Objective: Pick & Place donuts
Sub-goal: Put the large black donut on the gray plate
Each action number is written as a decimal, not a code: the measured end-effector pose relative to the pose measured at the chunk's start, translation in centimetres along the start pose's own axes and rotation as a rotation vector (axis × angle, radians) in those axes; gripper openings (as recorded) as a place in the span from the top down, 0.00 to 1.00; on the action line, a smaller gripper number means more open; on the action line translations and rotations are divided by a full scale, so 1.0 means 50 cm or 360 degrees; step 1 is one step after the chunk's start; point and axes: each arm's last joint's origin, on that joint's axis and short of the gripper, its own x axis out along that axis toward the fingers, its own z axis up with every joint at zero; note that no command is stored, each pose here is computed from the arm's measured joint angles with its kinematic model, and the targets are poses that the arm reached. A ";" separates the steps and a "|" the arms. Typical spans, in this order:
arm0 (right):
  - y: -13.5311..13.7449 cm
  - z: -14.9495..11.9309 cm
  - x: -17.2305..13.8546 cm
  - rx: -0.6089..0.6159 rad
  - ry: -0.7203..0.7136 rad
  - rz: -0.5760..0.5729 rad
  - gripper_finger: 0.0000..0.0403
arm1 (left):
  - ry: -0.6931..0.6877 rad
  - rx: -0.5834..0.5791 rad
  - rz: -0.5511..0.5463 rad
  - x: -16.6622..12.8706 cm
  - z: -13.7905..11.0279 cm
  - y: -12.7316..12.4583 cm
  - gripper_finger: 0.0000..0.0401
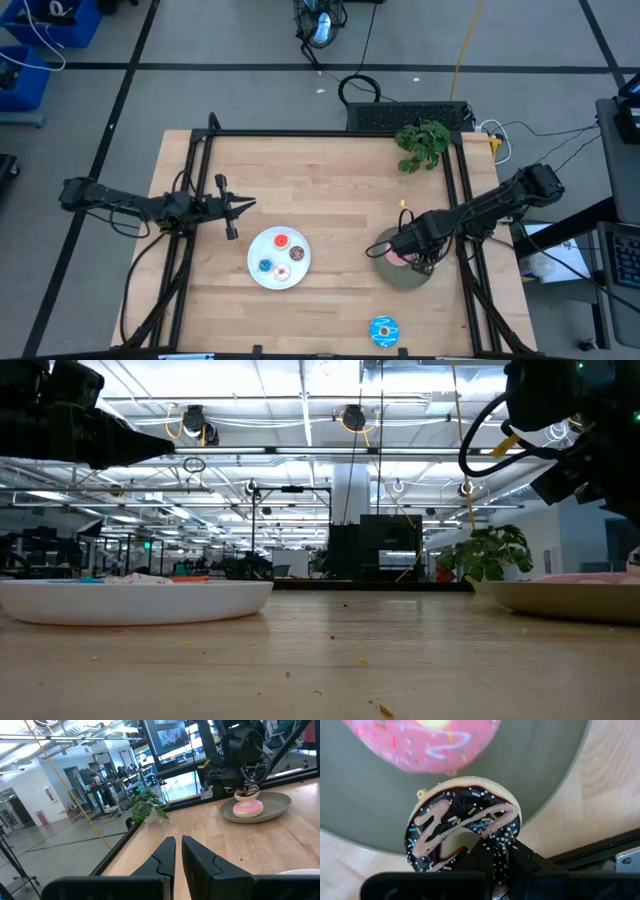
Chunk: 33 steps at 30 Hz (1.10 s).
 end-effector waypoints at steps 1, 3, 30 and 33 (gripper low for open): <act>0.000 0.000 0.000 0.0002 0.0000 -0.0001 0.97 | 0.0000 0.0000 0.0000 0.000 0.000 0.000 0.91; 0.000 0.000 0.000 0.0004 0.0000 -0.0001 0.97 | 0.0000 0.0000 0.0000 0.000 0.000 0.000 0.91; 0.001 0.038 0.011 -0.0051 -0.0088 0.0026 0.97 | -0.0001 0.0000 0.0001 0.000 0.000 0.000 0.91; -0.001 0.043 0.011 -0.0042 -0.0102 0.0041 0.97 | 0.0000 0.0000 0.0001 0.000 0.000 0.000 0.91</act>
